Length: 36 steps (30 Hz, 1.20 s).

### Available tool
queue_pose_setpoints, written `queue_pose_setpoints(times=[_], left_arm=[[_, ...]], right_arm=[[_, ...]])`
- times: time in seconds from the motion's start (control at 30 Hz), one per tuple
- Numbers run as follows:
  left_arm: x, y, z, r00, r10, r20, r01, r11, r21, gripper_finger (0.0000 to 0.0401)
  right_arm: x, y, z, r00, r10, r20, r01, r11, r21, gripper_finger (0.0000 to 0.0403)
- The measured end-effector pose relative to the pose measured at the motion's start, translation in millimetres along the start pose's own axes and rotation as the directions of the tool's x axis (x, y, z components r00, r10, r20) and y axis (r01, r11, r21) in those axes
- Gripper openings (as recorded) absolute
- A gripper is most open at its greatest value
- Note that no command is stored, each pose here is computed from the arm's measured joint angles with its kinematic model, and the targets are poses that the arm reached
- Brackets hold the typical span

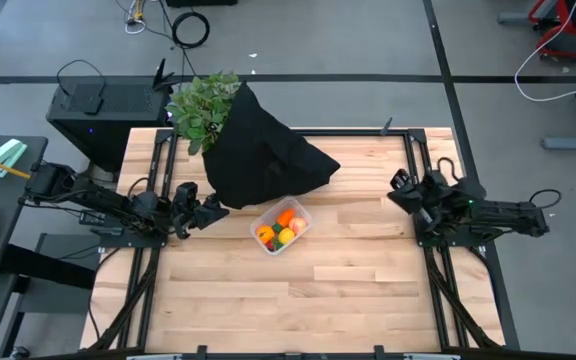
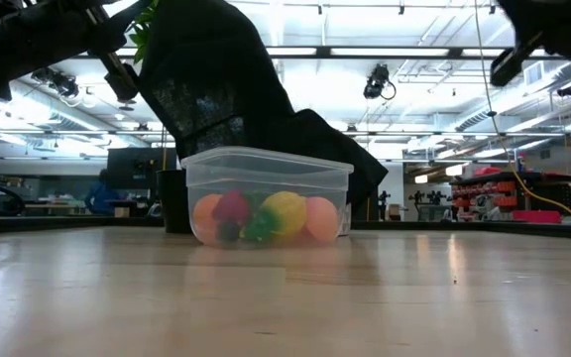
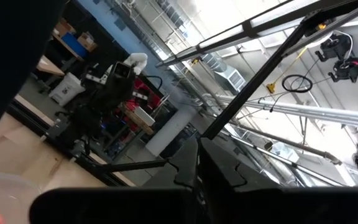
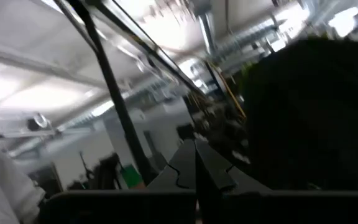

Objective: Pick and placing Produce into tupperware
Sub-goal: Return to Home Position

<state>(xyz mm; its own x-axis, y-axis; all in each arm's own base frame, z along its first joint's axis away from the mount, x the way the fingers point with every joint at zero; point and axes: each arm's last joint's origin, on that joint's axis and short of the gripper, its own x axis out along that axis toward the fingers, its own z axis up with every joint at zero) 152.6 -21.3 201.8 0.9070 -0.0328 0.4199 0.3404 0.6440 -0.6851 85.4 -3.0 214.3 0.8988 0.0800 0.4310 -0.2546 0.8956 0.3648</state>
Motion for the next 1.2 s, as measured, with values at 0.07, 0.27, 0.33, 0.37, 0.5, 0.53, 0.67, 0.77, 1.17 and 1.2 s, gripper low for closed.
queue_pose_setpoints(times=[0.07, 0.27, 0.33, 0.37, 0.5, 0.53, 0.67, 0.77, 1.17, 1.2], left_arm=[[0, 0, 0, 1.0, 0.0, 0.001, 0.0, 1.0, -0.008, 0.0017], [0, 0, 0, 1.0, 0.003, -0.002, -0.003, 1.0, -0.024, 0.0006], [0, 0, 0, 1.0, 0.003, -0.002, -0.003, 1.0, -0.024, 0.0009], [0, 0, 0, 1.0, 0.004, -0.003, -0.004, 1.0, -0.024, 0.0013], [0, 1, -1, 1.0, 0.013, -0.012, -0.014, 1.0, -0.022, 0.0024], [0, 1, -1, 1.0, 0.014, -0.013, -0.015, 1.0, -0.022, 0.0025], [0, 2, -1, 1.0, 0.018, -0.011, -0.018, 1.0, -0.022, 0.0019], [0, 2, -1, 1.0, 0.018, -0.011, -0.018, 1.0, -0.022, 0.001], [0, 2, -2, 1.0, 0.025, -0.012, -0.025, 0.999, -0.02, 0.0025], [0, 2, -2, 1.0, 0.026, -0.012, -0.026, 0.999, -0.02, 0.0024]], right_arm=[[0, -2, -4, 0.999, -0.025, -0.044, 0.024, 1.0, -0.019, 0.0], [0, -3, -8, 0.995, -0.007, -0.099, -0.006, 0.992, -0.124, 0.0], [-1, -4, -13, 0.986, 0.013, -0.166, -0.045, 0.981, -0.189, 0.0], [-2, -5, -16, 0.979, 0.013, -0.202, -0.056, 0.976, -0.209, 0.0], [-5, -12, -28, 0.949, -0.073, -0.308, -0.007, 0.968, -0.25, 0.0], [-6, -13, -30, 0.941, -0.109, -0.32, 0.02, 0.963, -0.269, 0.0], [-7, -18, -32, 0.926, -0.221, -0.307, 0.092, 0.92, -0.382, 0.0], [-7, -19, -31, 0.921, -0.265, -0.285, 0.125, 0.895, -0.428, 0.0], [-10, -22, -37, 0.887, -0.316, -0.337, 0.151, 0.888, -0.435, 0.0], [-10, -22, -37, 0.887, -0.317, -0.336, 0.152, 0.888, -0.435, 0.0]])
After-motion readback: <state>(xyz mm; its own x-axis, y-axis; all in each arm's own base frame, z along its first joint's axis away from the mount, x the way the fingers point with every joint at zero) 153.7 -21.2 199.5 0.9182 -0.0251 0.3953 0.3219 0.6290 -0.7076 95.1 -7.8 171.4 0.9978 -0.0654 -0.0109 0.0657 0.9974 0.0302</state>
